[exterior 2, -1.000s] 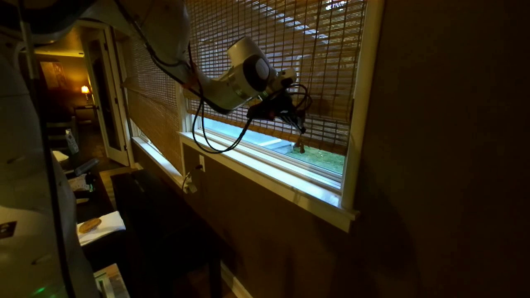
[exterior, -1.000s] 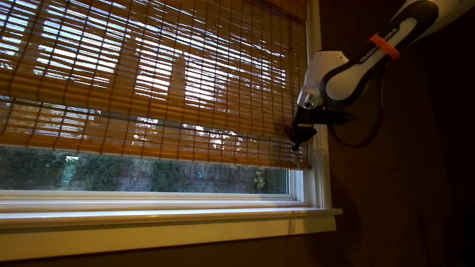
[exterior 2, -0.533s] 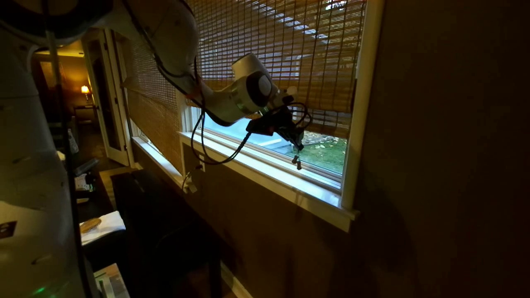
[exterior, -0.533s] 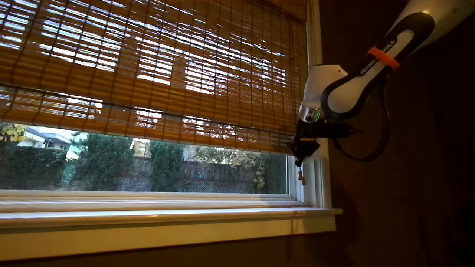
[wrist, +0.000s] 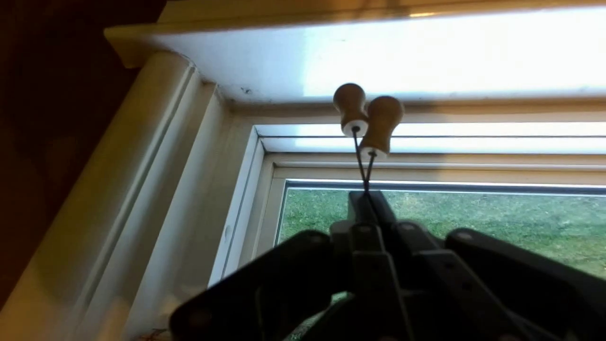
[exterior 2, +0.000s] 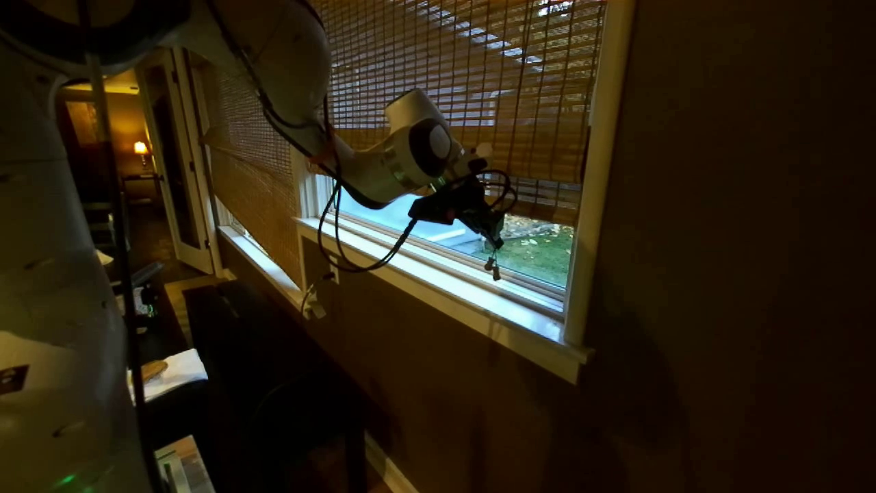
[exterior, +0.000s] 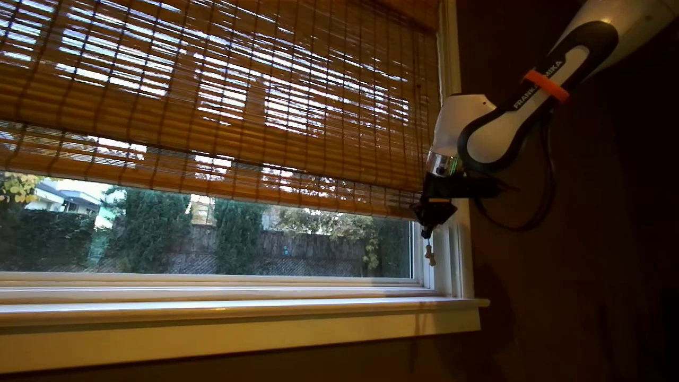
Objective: Pull the white cord on the right side of the window
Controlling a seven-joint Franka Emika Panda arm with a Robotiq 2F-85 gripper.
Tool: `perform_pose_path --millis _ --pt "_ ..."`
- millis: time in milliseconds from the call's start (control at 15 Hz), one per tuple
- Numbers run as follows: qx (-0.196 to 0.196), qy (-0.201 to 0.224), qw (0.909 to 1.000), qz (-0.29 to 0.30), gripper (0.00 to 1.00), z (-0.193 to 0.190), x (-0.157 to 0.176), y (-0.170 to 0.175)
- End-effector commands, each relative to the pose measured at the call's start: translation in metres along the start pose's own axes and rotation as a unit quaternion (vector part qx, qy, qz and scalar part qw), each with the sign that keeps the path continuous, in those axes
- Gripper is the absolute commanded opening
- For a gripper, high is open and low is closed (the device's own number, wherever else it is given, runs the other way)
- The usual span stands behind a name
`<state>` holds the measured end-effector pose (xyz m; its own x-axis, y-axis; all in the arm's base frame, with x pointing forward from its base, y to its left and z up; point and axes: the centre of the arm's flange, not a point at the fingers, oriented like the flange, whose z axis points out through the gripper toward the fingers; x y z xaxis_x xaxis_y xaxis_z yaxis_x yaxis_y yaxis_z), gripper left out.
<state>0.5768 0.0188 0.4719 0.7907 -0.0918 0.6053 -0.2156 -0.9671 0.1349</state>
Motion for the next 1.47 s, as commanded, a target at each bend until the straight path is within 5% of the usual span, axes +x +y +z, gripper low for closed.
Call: perform_pose_path --millis 0,1400 --pt "-0.016 -0.045 0.9987 -0.02 0.01 0.022 -0.012 -0.009" --pt "0.008 -0.186 0.9735 -0.133 0.01 0.155 -0.082 -0.037"
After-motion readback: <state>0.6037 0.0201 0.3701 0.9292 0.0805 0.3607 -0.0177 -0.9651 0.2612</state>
